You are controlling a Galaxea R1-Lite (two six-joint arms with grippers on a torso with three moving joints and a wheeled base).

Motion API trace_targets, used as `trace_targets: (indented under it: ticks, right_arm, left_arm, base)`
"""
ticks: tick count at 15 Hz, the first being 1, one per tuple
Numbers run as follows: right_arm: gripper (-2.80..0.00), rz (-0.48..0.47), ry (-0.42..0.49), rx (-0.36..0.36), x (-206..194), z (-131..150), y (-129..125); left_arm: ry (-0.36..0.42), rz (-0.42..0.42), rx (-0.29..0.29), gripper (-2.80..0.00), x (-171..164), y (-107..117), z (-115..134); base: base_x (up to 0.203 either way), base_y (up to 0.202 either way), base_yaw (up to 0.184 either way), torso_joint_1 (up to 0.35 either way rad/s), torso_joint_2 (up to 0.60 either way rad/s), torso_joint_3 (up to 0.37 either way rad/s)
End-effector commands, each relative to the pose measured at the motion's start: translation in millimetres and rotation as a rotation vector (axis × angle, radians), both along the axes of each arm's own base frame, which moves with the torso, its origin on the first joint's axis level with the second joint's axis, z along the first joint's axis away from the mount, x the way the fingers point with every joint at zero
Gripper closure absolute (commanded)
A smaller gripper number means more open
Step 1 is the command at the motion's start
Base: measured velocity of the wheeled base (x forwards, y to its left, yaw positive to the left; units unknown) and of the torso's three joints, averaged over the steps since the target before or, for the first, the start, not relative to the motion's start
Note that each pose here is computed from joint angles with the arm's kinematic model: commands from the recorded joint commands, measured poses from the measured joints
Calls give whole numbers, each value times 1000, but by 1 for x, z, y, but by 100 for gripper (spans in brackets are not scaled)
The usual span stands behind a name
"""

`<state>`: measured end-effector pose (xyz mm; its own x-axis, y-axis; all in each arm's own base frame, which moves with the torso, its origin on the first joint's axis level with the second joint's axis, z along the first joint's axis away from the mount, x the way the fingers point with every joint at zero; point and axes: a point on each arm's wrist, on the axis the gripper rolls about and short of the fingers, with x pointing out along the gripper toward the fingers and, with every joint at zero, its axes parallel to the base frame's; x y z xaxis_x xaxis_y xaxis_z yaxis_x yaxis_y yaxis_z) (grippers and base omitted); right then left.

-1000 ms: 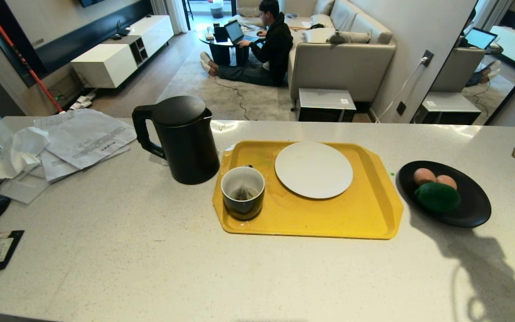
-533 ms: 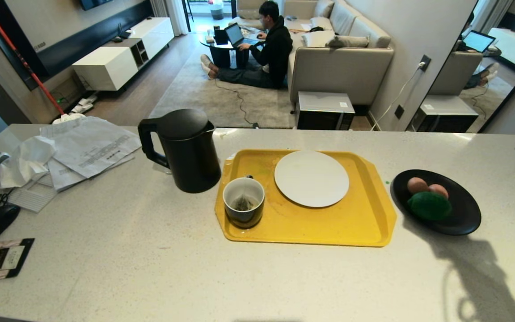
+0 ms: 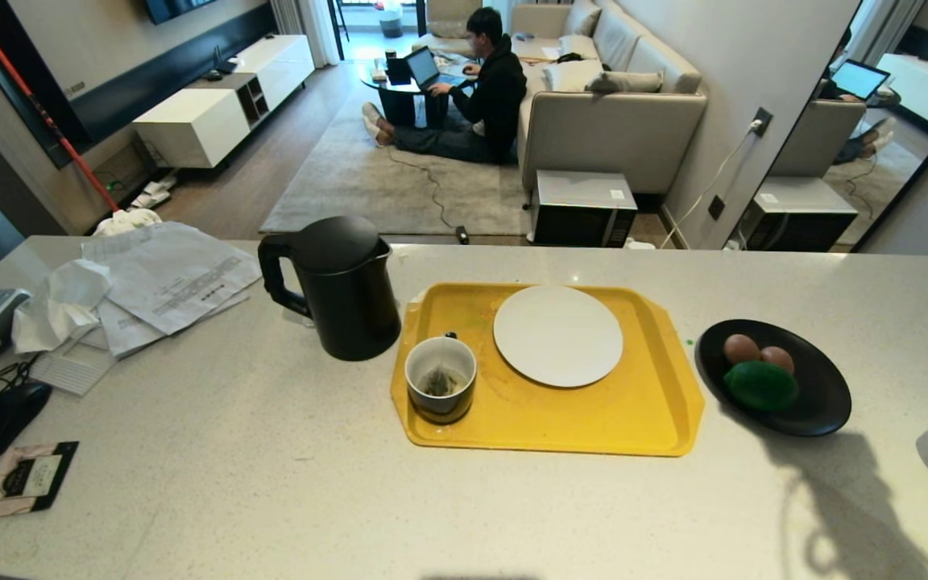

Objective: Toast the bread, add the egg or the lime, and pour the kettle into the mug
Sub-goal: Put the bread slices in the toaster

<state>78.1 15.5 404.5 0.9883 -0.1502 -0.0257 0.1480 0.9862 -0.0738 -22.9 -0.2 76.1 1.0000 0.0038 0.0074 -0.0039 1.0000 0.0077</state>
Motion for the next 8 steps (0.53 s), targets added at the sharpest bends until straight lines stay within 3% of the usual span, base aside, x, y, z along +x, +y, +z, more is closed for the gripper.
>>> trace_targets:
  ticks: [1,8]
  right_arm:
    - [0,-3,8,-5,2,-1,1]
    - [0,-3,6,-17,1,3,0]
  left_arm:
    - [0,-1,0,0,0,0,0]
    - [0,-1,0,0,0,0,0]
  base:
    - [0,0,0,155,-310,-149]
    - [0,0,0,119,-223,-102]
